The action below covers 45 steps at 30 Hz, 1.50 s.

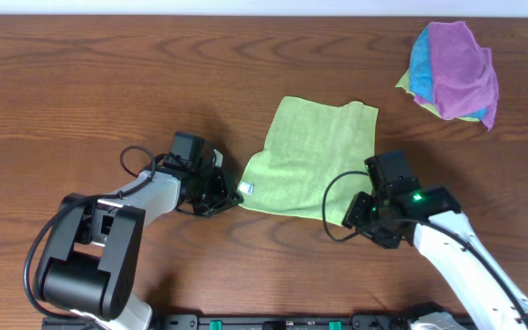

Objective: Fold the cloth

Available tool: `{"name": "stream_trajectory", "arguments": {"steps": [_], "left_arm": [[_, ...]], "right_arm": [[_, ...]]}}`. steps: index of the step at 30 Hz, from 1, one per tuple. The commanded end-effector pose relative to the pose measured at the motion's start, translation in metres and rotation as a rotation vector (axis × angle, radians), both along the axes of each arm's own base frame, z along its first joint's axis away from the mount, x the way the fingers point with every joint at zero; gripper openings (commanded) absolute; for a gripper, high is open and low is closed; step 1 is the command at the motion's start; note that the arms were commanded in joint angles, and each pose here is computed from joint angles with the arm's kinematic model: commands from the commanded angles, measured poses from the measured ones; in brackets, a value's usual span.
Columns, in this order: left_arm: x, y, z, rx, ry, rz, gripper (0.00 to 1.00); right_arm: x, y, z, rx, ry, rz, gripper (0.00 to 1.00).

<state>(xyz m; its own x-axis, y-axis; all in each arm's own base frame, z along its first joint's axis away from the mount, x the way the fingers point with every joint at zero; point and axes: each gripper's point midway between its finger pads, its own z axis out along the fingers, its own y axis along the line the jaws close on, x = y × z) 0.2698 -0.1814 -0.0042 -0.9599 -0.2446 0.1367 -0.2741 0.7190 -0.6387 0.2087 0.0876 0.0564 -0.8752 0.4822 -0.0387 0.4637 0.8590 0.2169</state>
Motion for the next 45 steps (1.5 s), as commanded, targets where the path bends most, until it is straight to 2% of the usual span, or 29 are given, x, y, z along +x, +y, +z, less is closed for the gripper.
{"name": "stream_trajectory", "arguments": {"steps": [1, 8, 15, 22, 24, 25, 27, 29, 30, 35, 41, 45], "left_arm": [[-0.007, 0.013, -0.015, 0.071, 0.024, 0.005, 0.06], [-0.007, 0.011, -0.014, 0.06, 0.025, 0.003, 0.06], [-0.001, 0.008, -0.01, 0.049, 0.012, 0.002, 0.06], [-0.001, 0.007, -0.008, 0.042, 0.013, 0.0, 0.06], [-0.001, 0.007, -0.008, 0.042, 0.014, 0.0, 0.06], [-0.001, 0.007, -0.008, 0.042, 0.014, 0.0, 0.06], [-0.001, 0.007, -0.008, 0.042, 0.014, 0.0, 0.06], [0.0, 0.009, -0.008, 0.042, 0.014, 0.004, 0.06], [0.0, 0.01, -0.008, 0.042, 0.014, 0.01, 0.06], [0.007, 0.02, -0.007, 0.028, 0.017, 0.047, 0.06], [0.01, 0.027, -0.006, 0.022, 0.019, 0.066, 0.06], [0.007, 0.028, -0.007, 0.026, 0.033, 0.064, 0.06]], "right_arm": [[-0.003, -0.007, -0.012, -0.023, 0.004, -0.035, 0.54], [-0.001, -0.005, -0.036, 0.0, -0.029, -0.053, 0.53], [0.017, -0.003, -0.039, 0.006, -0.106, -0.061, 0.54], [0.021, -0.001, -0.059, -0.005, -0.065, -0.064, 0.52], [0.02, -0.001, -0.062, -0.01, -0.054, -0.064, 0.48], [0.021, -0.002, -0.064, -0.012, -0.052, -0.064, 0.42], [0.022, -0.002, -0.065, -0.014, -0.054, -0.065, 0.28], [0.023, -0.001, -0.065, -0.013, -0.056, -0.064, 0.05], [0.023, 0.0, -0.064, -0.008, -0.056, -0.063, 0.01], [0.029, 0.005, -0.052, 0.009, -0.063, -0.035, 0.01], [0.048, 0.004, -0.012, -0.035, -0.099, 0.016, 0.01], [0.047, 0.004, 0.004, -0.043, -0.069, 0.021, 0.01]]}}
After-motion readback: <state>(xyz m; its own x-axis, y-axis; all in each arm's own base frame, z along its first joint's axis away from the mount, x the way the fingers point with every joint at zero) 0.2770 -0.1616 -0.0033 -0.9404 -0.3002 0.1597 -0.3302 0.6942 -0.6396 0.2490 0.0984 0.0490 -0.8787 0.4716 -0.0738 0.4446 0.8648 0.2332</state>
